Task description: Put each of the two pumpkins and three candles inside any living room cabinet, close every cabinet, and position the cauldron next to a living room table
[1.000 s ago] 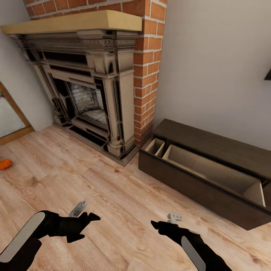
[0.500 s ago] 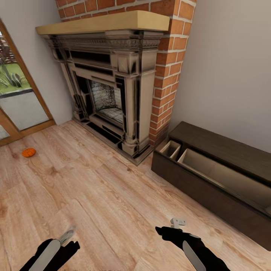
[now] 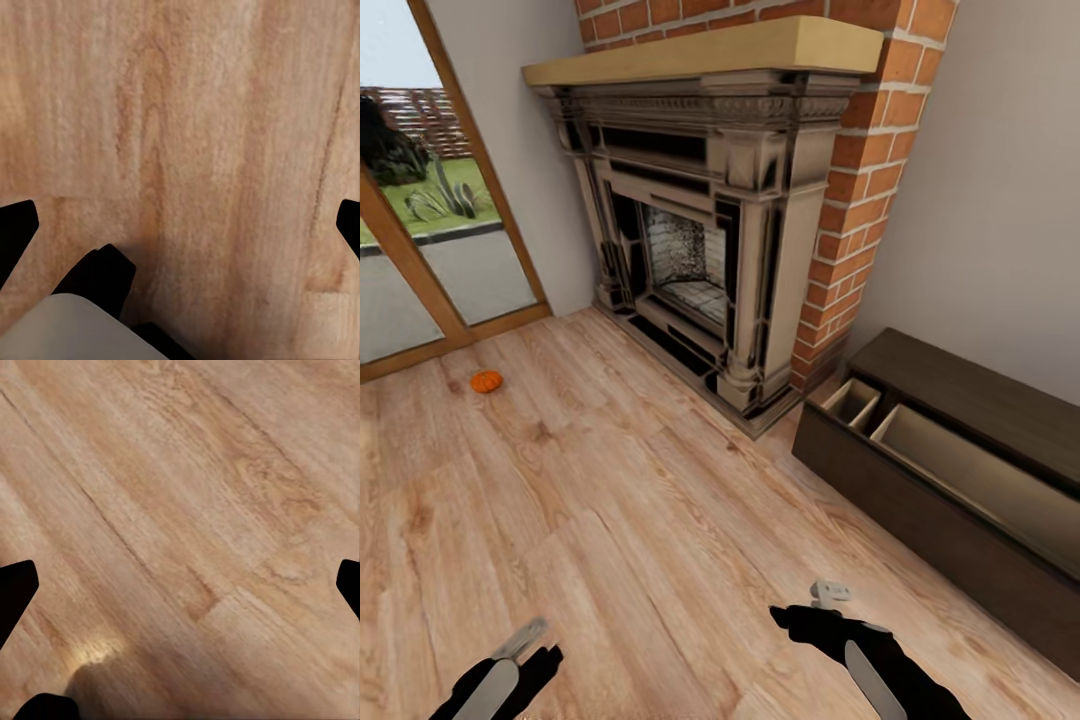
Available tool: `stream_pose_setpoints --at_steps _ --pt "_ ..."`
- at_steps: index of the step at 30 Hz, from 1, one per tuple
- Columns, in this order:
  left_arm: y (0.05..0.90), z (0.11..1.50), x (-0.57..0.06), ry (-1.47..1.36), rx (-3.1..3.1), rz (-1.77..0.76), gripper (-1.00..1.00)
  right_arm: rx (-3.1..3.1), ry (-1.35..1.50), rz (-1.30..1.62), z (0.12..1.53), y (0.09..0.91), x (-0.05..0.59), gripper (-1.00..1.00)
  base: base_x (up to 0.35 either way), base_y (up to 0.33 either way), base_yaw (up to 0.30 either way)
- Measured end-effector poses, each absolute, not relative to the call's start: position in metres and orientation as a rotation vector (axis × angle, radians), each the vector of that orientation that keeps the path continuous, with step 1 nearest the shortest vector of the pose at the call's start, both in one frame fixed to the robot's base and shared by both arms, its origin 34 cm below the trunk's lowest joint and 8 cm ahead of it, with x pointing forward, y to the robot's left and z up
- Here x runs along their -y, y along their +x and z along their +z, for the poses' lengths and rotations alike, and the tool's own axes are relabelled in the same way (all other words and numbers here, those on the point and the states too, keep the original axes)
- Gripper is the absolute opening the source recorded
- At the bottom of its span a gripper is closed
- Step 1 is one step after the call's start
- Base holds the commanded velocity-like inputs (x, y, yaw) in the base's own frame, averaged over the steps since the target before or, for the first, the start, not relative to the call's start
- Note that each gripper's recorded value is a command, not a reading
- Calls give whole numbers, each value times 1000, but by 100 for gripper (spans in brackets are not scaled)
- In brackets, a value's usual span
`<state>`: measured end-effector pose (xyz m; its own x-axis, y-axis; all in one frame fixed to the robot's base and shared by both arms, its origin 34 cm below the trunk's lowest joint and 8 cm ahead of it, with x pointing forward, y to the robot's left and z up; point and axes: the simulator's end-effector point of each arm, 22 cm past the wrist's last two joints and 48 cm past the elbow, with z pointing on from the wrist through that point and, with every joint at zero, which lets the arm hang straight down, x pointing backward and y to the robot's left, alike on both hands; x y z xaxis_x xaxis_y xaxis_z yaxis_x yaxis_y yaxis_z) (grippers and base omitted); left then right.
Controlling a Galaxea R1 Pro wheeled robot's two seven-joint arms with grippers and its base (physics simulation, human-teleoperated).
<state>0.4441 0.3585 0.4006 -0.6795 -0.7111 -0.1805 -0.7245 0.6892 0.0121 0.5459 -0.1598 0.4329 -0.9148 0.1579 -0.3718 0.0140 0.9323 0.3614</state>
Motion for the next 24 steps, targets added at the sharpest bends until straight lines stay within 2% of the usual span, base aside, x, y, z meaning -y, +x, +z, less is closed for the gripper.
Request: stream_pose_setpoints --at_steps 4,13,18,24 --pt "444 399 -359 -1181 -2721 128 100 -2686 118 499 432 546 159 100 1 0 172" --pt "431 393 -356 -1202 -2738 145 100 -2619 18 508 439 552 142 100 92 0 26" --pt "412 385 -361 -1227 -2741 202 100 -2616 4 510 439 551 140 100 235 0 147" --pt "415 380 -328 -1133 -2764 150 100 -2613 2 504 440 551 141 100 315 33 239"
